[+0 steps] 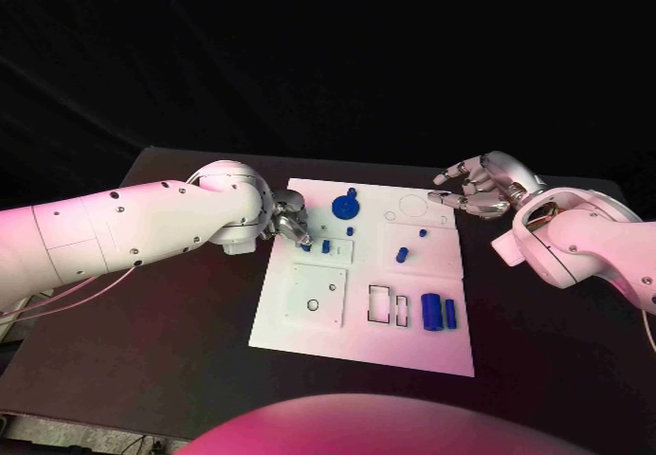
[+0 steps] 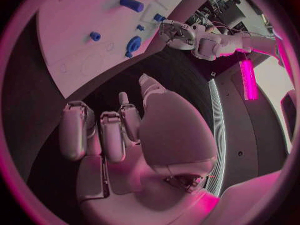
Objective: Assemble the parts on the task board
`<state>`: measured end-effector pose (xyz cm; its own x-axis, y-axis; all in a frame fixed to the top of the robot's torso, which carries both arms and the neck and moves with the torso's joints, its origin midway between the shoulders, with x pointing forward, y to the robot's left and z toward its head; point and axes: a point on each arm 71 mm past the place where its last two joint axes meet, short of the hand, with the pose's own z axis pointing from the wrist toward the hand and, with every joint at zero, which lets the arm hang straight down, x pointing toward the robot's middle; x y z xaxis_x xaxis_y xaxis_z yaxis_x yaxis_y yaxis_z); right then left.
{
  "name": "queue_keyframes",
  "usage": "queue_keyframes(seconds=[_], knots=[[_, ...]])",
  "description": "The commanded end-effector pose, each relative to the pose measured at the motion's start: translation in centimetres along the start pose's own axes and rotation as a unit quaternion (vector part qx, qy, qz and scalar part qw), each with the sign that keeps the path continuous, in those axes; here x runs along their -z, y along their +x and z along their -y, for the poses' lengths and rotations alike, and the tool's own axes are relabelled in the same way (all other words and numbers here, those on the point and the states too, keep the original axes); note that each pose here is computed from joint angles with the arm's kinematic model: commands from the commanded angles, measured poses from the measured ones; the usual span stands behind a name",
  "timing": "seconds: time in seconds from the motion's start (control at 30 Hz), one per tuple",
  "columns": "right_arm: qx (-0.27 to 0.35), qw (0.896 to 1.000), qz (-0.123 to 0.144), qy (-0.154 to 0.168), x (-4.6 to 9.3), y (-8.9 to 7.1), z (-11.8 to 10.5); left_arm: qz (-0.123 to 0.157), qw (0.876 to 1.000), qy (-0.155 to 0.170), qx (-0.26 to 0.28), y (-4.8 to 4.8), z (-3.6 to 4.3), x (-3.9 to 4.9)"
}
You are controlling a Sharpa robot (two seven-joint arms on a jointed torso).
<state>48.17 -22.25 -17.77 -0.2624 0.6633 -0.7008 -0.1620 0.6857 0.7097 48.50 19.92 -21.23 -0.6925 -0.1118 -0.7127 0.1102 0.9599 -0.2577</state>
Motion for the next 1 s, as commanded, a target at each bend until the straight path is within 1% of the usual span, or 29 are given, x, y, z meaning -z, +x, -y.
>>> queue_keyframes(seconds=[0.03,0.7,1.0], knots=[[0.001,1.000,0.000,-0.005,-0.01,0.01,-0.05,-0.004,1.000,0.004,0.006,0.09,0.24,-0.09],[0.001,1.000,-0.001,-0.005,-0.03,0.01,-0.01,-0.006,1.000,0.001,0.011,0.04,0.24,-0.48],[0.000,1.000,0.000,-0.004,-0.04,-0.02,0.04,-0.011,1.000,-0.002,0.009,0.07,0.03,-0.51]])
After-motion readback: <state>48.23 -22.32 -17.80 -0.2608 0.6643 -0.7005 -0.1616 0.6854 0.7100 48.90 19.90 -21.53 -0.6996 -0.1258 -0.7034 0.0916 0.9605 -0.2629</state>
